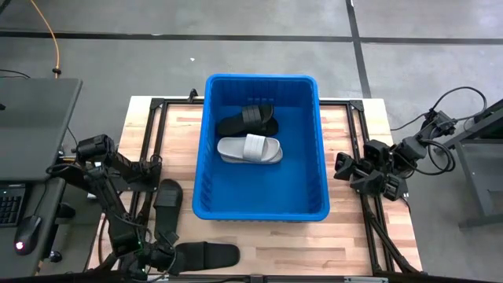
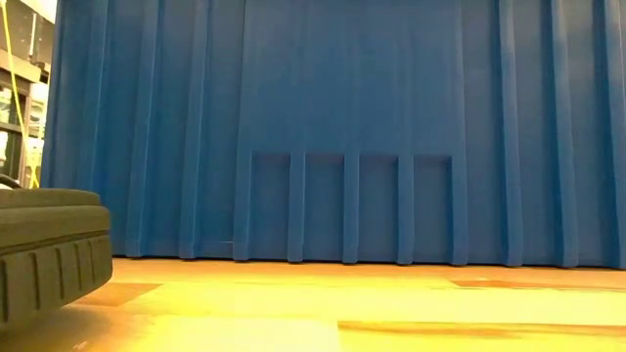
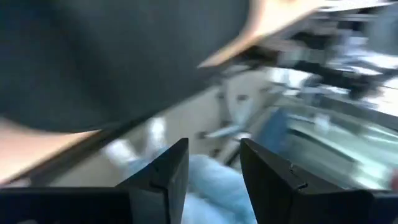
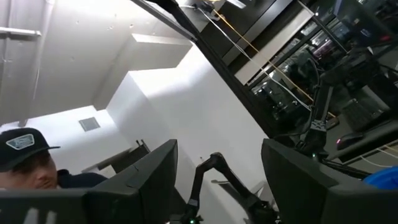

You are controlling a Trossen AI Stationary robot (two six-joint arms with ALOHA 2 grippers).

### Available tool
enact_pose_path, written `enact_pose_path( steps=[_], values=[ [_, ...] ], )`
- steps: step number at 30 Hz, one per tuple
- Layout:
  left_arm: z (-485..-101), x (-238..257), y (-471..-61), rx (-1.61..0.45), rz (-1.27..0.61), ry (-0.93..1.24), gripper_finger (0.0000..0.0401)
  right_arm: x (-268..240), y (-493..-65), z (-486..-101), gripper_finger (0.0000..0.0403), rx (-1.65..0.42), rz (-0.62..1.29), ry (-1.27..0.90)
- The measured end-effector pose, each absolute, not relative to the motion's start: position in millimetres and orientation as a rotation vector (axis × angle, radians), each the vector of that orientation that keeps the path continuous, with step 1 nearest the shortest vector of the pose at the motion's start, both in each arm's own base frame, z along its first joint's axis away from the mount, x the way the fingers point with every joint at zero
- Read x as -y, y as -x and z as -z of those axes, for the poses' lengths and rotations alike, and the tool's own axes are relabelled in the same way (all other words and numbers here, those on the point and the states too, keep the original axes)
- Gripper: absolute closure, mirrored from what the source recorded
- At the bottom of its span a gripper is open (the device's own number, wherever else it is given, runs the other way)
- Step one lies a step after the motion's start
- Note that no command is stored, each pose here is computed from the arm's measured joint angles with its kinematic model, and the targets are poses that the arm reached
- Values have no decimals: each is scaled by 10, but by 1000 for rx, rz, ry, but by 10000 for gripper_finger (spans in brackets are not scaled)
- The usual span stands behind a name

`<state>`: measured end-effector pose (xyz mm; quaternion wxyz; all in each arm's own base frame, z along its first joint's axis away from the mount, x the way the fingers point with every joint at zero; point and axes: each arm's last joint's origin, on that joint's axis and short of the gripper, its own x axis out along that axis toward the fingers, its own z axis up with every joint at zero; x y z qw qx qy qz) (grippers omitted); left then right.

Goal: Pick and place slides into bin
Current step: Put the bottom black slipper into the blue bin

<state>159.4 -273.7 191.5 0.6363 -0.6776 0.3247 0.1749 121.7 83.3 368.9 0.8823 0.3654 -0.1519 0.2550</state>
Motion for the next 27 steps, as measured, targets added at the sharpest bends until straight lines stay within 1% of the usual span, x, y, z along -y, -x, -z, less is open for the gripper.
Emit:
enact_pose_path(
  steps=[3,6,9,13,16,19,23,27],
  values=[
    [-1850,2695,-1520,-811,-494,1521,267,-833,-1217,-3689,180,320,-529,-747],
    [-1808,2632,-1468,-824,-592,1499,267,-835,-1219,-3682,180,312,-527,-742],
    [-1779,2598,-1455,-833,-638,1473,267,-836,-1220,-3679,180,310,-525,-739],
    [-1788,2556,-1504,-720,-635,1471,267,-835,-1222,-3676,182,309,-518,-733],
    [-1763,2518,-1513,-717,-659,1420,267,-834,-1223,-3676,182,310,-513,-734],
    [-1656,2523,-1503,-726,-698,1386,267,-829,-1226,-3675,182,312,-493,-742],
    [-1542,2615,-1527,-775,-693,1415,267,-822,-1229,-3674,179,314,-471,-760],
    [-1518,2662,-1559,-702,-653,1453,267,-820,-1230,-3674,178,316,-462,-759]
  ],
)
